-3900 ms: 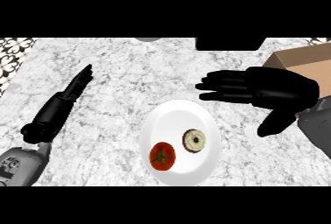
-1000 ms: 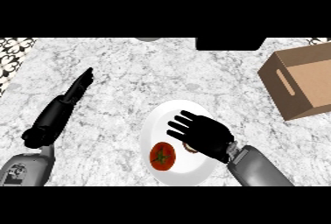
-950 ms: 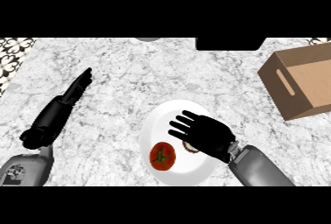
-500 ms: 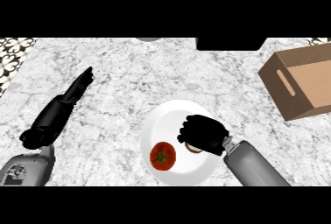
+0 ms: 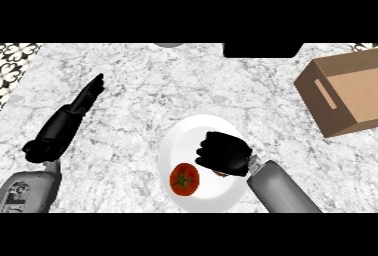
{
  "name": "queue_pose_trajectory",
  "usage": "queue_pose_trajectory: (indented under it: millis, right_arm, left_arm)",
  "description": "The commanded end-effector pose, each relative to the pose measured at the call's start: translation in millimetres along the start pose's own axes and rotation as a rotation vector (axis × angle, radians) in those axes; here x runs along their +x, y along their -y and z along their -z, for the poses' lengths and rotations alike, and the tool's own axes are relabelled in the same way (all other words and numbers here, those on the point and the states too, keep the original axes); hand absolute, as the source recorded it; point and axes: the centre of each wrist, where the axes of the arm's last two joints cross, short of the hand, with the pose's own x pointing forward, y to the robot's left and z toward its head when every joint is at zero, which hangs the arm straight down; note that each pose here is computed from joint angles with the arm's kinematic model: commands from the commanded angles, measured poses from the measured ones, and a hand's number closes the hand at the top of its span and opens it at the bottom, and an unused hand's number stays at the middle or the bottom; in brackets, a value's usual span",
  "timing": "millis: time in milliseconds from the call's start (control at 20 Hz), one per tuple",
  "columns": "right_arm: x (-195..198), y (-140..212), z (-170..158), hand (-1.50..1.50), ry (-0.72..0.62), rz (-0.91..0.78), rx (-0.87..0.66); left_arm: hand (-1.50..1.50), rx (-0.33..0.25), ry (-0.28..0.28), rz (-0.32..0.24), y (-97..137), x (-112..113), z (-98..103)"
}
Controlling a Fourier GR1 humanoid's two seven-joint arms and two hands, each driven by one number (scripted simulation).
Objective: Pick the cupcake from the plate and place it in the cardboard box
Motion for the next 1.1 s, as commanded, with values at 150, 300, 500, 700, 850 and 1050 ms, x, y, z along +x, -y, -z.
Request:
queue_pose_trajectory:
  millis: [150,300,500,700,850,1050]
  right_arm:
    - [-1.5,-32.3,-110.5,1.5,0.187,0.08,-0.075]
    - [-2.8,-57.7,-170.9,1.5,0.295,0.196,-0.034]
    - [-12.3,-27.0,-226.2,1.5,0.373,0.121,-0.212]
    - [-19.9,3.5,-273.4,1.5,0.358,0.089,-0.307]
    - [-36.5,26.9,-314.3,1.5,0.259,0.153,-0.399]
    - [-48.7,48.6,-356.8,1.5,0.068,0.313,-0.584]
  left_arm:
    - [0.0,0.038,-0.018,0.012,-3.2,-1.2,-13.7]
    - [0.0,0.054,-0.034,0.011,-15.2,6.4,-7.5]
    - [0.0,0.071,-0.032,-0.016,-5.3,-5.1,-15.5]
    - [0.0,0.073,-0.052,0.005,-17.7,-8.5,-25.0]
    - [0.0,0.055,-0.025,0.013,-10.8,0.0,-19.2]
    - [0.0,0.061,-0.02,0.003,-9.0,0.9,-18.5]
